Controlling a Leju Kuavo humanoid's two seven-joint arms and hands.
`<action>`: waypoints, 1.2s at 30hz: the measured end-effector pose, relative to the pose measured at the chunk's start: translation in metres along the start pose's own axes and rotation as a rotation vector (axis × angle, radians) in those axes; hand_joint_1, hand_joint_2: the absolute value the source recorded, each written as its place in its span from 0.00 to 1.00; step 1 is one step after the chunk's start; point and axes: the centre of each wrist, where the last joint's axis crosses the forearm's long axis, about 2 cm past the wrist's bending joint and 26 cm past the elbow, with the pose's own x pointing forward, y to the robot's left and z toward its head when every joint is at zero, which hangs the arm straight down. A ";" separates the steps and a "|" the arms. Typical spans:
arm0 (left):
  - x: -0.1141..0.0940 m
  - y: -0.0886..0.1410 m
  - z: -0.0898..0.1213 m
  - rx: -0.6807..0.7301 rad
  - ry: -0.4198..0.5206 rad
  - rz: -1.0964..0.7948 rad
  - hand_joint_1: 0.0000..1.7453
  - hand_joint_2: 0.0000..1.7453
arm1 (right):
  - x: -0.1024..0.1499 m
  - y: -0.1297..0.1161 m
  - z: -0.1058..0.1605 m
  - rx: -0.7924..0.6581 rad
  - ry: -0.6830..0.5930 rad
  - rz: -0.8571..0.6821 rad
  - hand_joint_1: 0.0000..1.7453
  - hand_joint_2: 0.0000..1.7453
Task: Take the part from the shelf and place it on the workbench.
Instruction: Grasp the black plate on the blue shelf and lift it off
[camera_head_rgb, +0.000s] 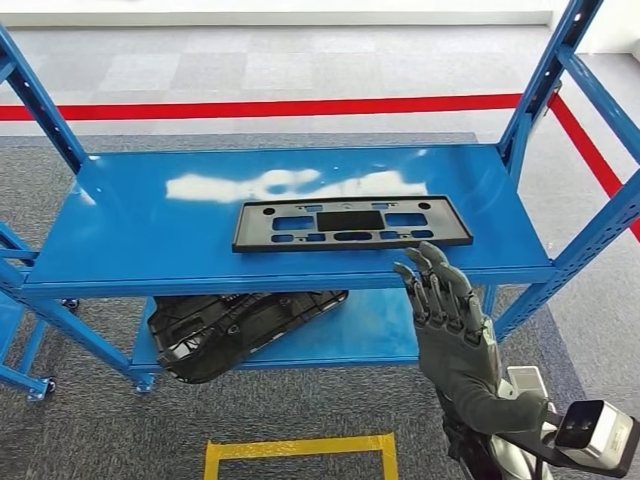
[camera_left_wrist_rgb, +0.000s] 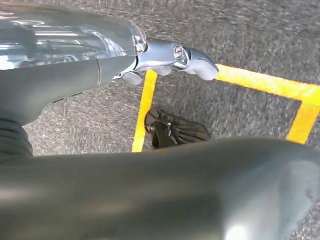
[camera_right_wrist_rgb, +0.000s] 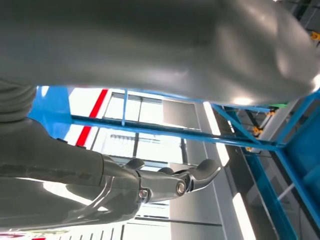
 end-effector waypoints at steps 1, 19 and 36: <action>0.000 0.000 0.000 -0.001 0.001 -0.005 0.00 0.00 | 0.000 0.000 0.001 -0.002 0.000 0.004 0.00 0.00; 0.001 -0.014 0.002 0.077 -0.077 -0.066 0.00 0.00 | 0.006 0.001 0.008 -0.067 0.066 0.060 0.00 0.00; 0.004 -0.012 0.001 0.059 -0.080 -0.106 0.00 0.00 | 0.002 -0.001 0.010 -0.082 0.097 0.046 0.00 0.00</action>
